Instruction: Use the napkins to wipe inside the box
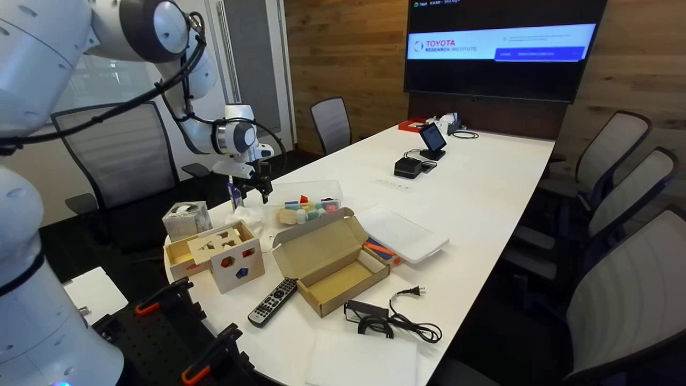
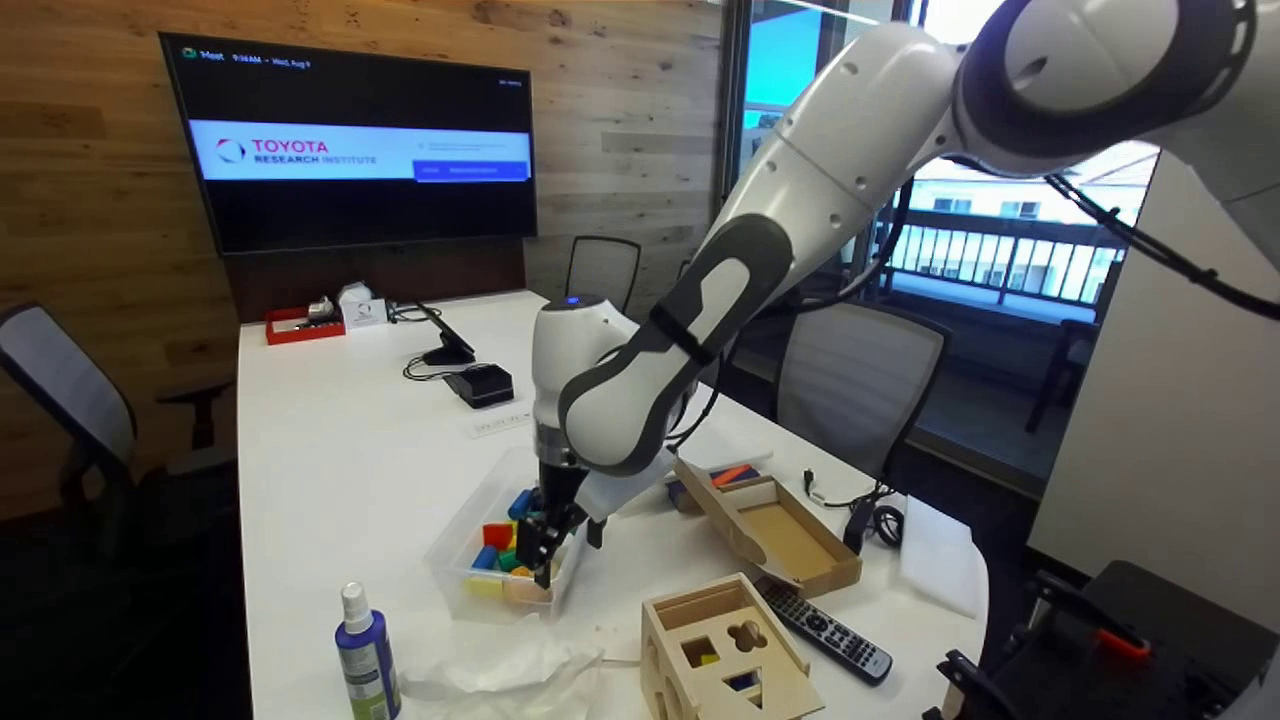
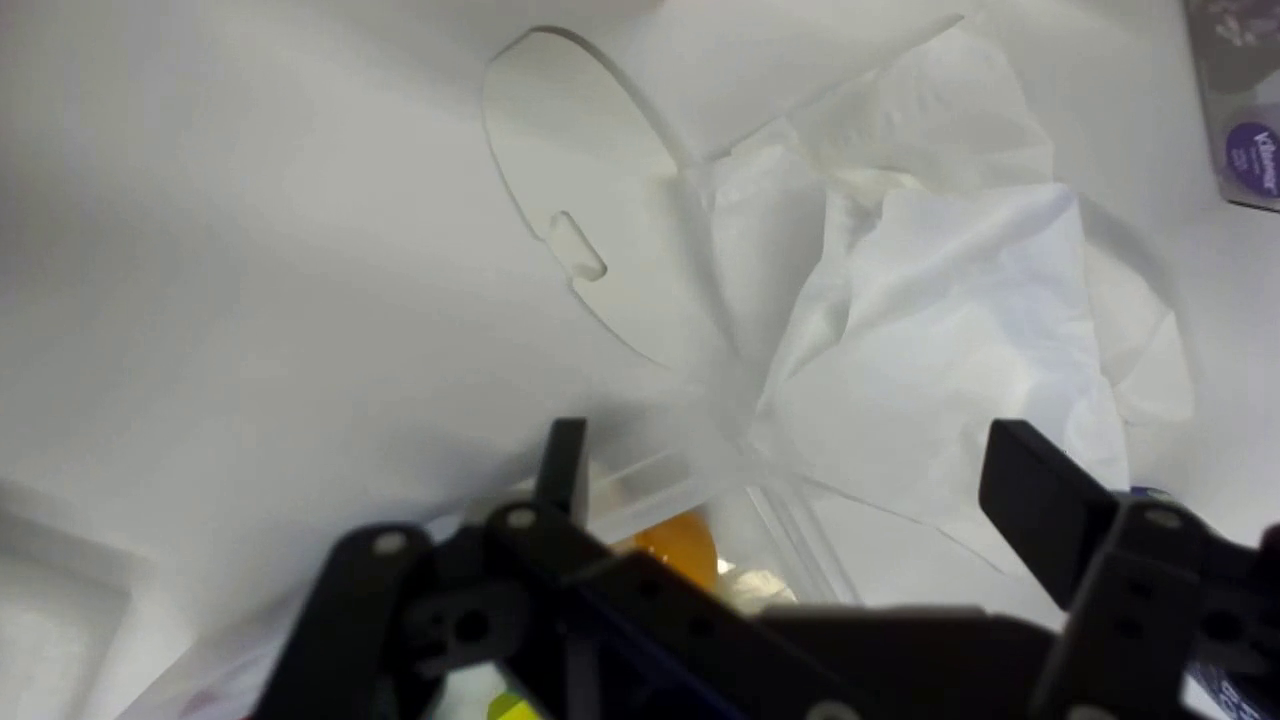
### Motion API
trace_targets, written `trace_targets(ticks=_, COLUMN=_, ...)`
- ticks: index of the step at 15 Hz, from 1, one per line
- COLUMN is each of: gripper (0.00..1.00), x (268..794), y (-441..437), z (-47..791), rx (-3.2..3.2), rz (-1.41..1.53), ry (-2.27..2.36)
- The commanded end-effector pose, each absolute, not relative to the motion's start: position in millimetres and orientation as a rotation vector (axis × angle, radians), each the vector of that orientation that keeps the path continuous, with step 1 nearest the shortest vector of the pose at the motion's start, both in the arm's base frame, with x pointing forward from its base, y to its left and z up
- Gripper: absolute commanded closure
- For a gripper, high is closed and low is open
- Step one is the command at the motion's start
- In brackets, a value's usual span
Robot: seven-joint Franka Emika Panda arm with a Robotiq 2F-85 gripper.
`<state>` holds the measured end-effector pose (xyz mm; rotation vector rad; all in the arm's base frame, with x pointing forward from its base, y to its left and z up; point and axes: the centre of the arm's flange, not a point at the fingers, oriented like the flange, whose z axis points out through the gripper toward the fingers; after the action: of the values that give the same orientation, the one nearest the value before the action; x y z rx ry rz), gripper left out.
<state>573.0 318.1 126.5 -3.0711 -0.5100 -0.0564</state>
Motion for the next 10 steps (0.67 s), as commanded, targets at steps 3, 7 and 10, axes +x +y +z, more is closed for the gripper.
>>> trace_targets(ticks=3, gripper=0.0, x=583.9, y=344.9, z=63.4, rx=-3.023, rz=-0.044, ry=-0.399)
trace_targets(ticks=7, gripper=0.0, x=577.4, y=356.4, z=24.7, rx=-2.997, rz=-0.017, ry=-0.328)
trace_targets(ticks=10, gripper=0.0, x=573.2, y=358.5, z=-9.7, rx=-3.007, rz=0.053, ry=-0.278)
